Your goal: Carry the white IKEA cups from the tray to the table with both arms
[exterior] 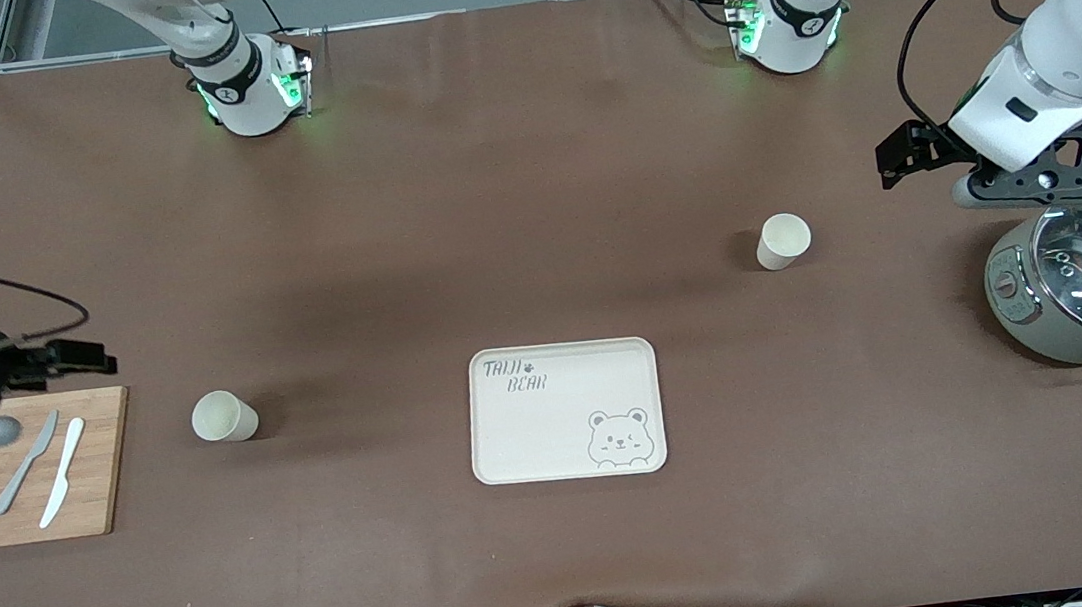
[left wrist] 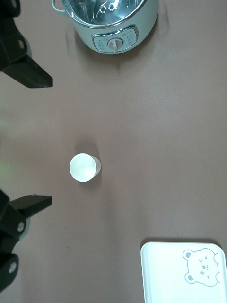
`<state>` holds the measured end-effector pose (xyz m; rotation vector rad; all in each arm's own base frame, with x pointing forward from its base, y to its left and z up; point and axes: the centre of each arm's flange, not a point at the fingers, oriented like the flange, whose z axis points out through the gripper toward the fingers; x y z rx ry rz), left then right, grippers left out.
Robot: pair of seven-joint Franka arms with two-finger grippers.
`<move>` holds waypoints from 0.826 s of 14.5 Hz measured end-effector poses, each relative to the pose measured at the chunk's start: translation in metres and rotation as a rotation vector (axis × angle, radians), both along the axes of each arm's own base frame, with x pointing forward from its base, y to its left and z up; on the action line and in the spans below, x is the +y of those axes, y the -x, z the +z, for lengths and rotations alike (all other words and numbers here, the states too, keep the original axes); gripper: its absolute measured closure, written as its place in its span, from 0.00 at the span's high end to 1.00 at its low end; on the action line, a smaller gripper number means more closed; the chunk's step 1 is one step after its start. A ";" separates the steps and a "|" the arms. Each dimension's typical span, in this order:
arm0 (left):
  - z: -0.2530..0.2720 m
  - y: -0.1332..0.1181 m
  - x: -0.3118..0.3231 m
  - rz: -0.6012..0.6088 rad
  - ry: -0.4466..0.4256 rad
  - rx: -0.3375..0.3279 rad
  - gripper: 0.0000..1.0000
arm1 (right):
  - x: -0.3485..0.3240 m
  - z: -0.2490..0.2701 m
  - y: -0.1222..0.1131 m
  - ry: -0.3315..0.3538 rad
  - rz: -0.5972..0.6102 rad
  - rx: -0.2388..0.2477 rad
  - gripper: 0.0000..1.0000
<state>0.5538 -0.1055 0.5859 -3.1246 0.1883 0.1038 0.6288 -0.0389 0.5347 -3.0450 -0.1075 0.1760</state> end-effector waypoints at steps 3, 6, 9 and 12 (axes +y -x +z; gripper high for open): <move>0.008 -0.002 0.003 0.006 0.003 -0.017 1.00 | 0.006 0.054 0.031 0.013 -0.004 -0.020 1.00; 0.016 -0.003 0.003 0.006 0.007 -0.035 1.00 | 0.000 0.083 0.054 0.024 -0.016 -0.013 1.00; 0.017 -0.004 0.001 0.006 0.020 -0.049 1.00 | -0.015 0.098 0.069 0.029 -0.042 -0.006 1.00; 0.017 -0.005 0.003 0.010 0.021 -0.052 1.00 | -0.016 0.098 0.071 0.029 -0.045 -0.004 1.00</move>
